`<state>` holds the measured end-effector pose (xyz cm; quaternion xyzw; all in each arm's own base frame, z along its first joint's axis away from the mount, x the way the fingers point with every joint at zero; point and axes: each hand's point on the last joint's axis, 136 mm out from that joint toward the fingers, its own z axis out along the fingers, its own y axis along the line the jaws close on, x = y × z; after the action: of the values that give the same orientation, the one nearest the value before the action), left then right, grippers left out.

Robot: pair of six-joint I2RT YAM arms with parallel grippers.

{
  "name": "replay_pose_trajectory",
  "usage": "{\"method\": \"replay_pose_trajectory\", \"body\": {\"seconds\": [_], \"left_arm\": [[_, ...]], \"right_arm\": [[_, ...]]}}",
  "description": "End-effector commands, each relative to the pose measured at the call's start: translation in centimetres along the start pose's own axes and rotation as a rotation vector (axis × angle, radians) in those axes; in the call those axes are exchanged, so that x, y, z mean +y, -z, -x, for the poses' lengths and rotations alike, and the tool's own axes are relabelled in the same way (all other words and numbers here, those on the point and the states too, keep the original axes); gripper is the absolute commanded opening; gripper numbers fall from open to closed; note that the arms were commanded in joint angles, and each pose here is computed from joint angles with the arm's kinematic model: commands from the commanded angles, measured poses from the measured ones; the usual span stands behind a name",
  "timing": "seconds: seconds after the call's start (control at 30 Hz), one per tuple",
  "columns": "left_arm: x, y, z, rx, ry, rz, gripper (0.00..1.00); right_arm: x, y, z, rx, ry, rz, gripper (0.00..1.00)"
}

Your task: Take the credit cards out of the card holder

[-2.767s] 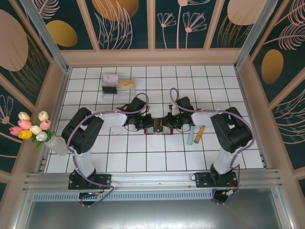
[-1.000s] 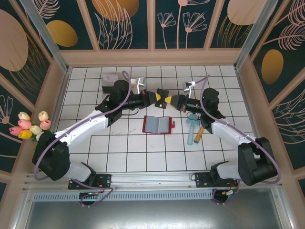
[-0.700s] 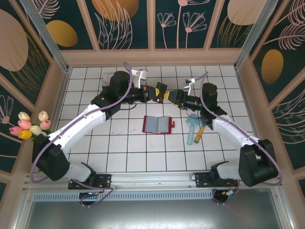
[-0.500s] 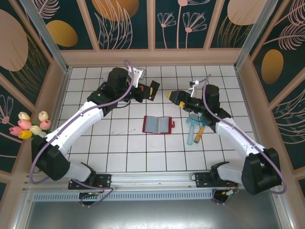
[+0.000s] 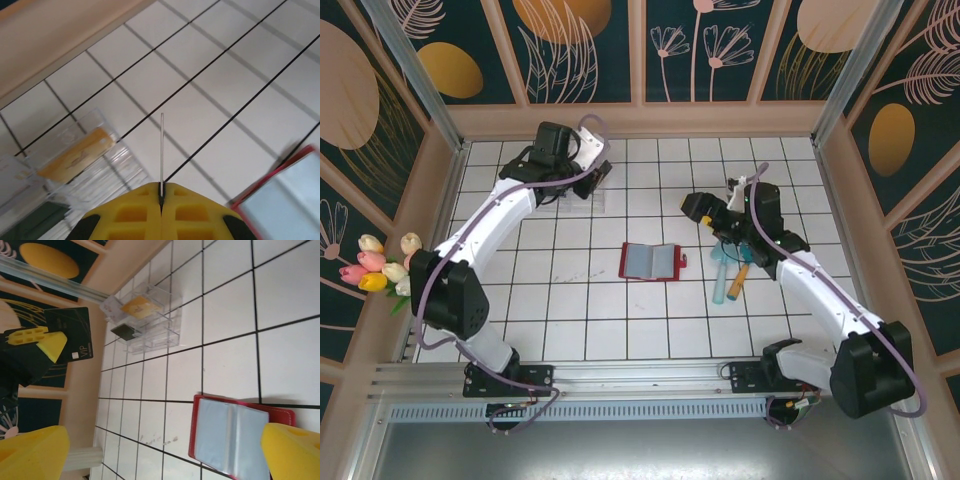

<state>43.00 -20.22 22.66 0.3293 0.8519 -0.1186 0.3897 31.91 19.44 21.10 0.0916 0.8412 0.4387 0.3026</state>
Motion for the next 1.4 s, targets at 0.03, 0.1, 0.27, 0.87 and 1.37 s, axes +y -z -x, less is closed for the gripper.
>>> {"method": "replay_pose_trajectory", "body": {"seconds": [0.03,0.1,0.27,0.87,1.37], "left_arm": [[3.6,-0.4,-1.7,0.047,-0.191,0.041,0.00],[4.1,-1.2,-3.2,0.089,-0.283,0.006,0.00],[4.5,-1.3,-6.3,0.242,-0.497,-0.102,0.00],[12.0,-3.2,-10.3,0.464,-0.680,0.003,0.00],[13.3,-5.2,-10.5,0.442,-0.728,-0.005,0.00]], "right_arm": [[-0.3,-1.1,0.6,0.019,-0.010,-0.032,0.99],[-0.5,-1.6,0.7,0.029,-0.010,-0.038,0.99],[0.0,-3.0,1.1,0.077,0.013,-0.023,0.99],[-0.9,-6.0,1.6,0.134,-0.020,-0.045,0.99],[-0.7,-6.9,0.5,0.164,-0.061,-0.047,0.99]]}}
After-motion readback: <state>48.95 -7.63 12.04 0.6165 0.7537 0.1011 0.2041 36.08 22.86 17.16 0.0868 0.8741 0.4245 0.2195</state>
